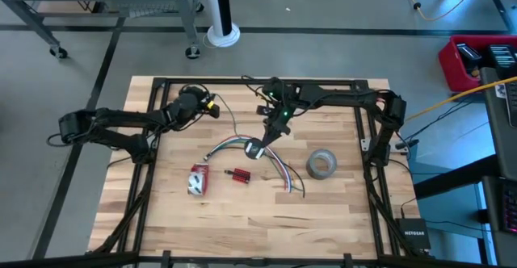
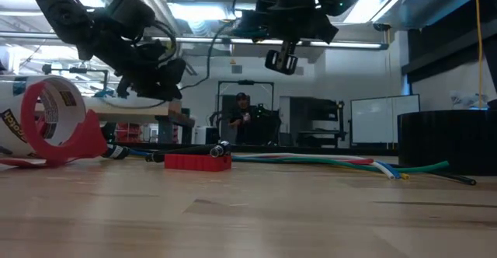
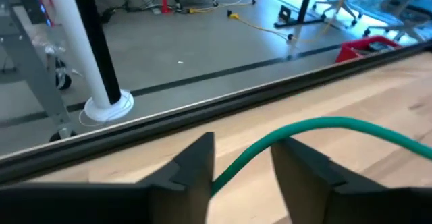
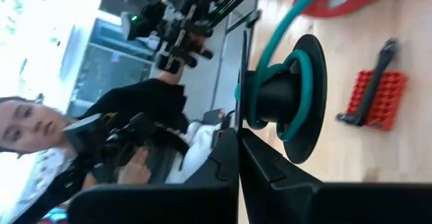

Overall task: Coil cords
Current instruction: Uncoil the green wire from the black spool

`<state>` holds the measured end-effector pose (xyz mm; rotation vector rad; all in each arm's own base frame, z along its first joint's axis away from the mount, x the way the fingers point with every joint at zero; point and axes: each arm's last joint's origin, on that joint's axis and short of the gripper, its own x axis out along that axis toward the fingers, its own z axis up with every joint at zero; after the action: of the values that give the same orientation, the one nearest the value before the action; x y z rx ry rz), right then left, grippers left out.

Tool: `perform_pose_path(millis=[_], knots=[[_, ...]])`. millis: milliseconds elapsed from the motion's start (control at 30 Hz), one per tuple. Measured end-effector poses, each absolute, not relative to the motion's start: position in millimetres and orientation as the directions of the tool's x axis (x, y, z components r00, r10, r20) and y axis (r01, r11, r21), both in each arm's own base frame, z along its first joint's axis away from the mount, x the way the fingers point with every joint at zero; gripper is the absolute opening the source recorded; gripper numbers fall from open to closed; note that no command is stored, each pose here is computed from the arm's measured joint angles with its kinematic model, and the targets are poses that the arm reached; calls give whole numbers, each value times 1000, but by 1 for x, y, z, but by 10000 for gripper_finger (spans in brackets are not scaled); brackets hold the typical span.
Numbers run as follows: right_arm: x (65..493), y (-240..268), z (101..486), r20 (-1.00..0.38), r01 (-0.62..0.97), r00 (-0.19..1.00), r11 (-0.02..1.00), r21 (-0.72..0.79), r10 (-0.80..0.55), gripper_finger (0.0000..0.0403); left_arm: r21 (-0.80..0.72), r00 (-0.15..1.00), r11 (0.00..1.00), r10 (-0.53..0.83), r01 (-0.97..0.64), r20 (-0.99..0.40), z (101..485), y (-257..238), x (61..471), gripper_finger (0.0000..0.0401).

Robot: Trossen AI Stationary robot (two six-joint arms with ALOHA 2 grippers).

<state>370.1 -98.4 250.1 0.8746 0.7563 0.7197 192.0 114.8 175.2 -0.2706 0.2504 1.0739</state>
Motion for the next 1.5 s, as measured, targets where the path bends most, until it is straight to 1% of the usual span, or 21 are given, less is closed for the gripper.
perform_pose_path(millis=[100,167,300,433,567,667,833,900,967,1033,1100,1233,1300,1367,1500], knots=[[372,-104,254,-309,-214,574,503,837,758,1,-128,457,440,828,-889,-326,176,115,192,179],[372,-108,256,-336,-190,601,538,821,725,1,-157,461,433,826,-888,-324,177,114,192,188],[370,-122,257,-377,-136,653,591,795,657,1,-228,473,418,825,-879,-310,181,112,191,191],[366,-140,259,-424,-58,707,645,762,565,1,-222,484,432,814,-874,-320,184,106,189,191],[359,-162,262,-458,17,756,684,729,468,1,-195,491,451,789,-871,-369,183,97,185,191],[353,-176,262,-469,59,775,691,721,423,1,-146,471,455,770,-878,-430,180,92,180,191],[343,-188,260,-469,88,772,659,747,429,1,36,332,400,804,-916,-493,175,93,165,192],[342,-187,259,-475,97,766,653,752,433,1,77,306,392,813,-917,-494,176,95,161,192],[341,-187,258,-481,101,760,651,752,438,1,66,308,387,816,-920,-488,178,96,160,192],[341,-186,257,-486,98,752,653,751,446,1,-16,370,413,798,-911,-476,181,95,162,192],[340,-185,256,-489,105,742,642,759,458,1,-118,489,494,744,-861,-456,187,92,168,192],[336,-181,254,-471,102,711,586,804,522,1,-321,749,679,565,-660,-345,201,81,183,192],[334,-179,255,-435,76,697,545,835,570,1,-393,836,738,468,-548,-287,206,74,190,192],[334,-177,255,-396,45,685,506,861,612,1,-446,882,761,394,-471,-259,208,67,196,192],[336,-173,257,-353,17,670,462,887,653,1,-532,917,747,333,-399,-220,208,57,206,192]])
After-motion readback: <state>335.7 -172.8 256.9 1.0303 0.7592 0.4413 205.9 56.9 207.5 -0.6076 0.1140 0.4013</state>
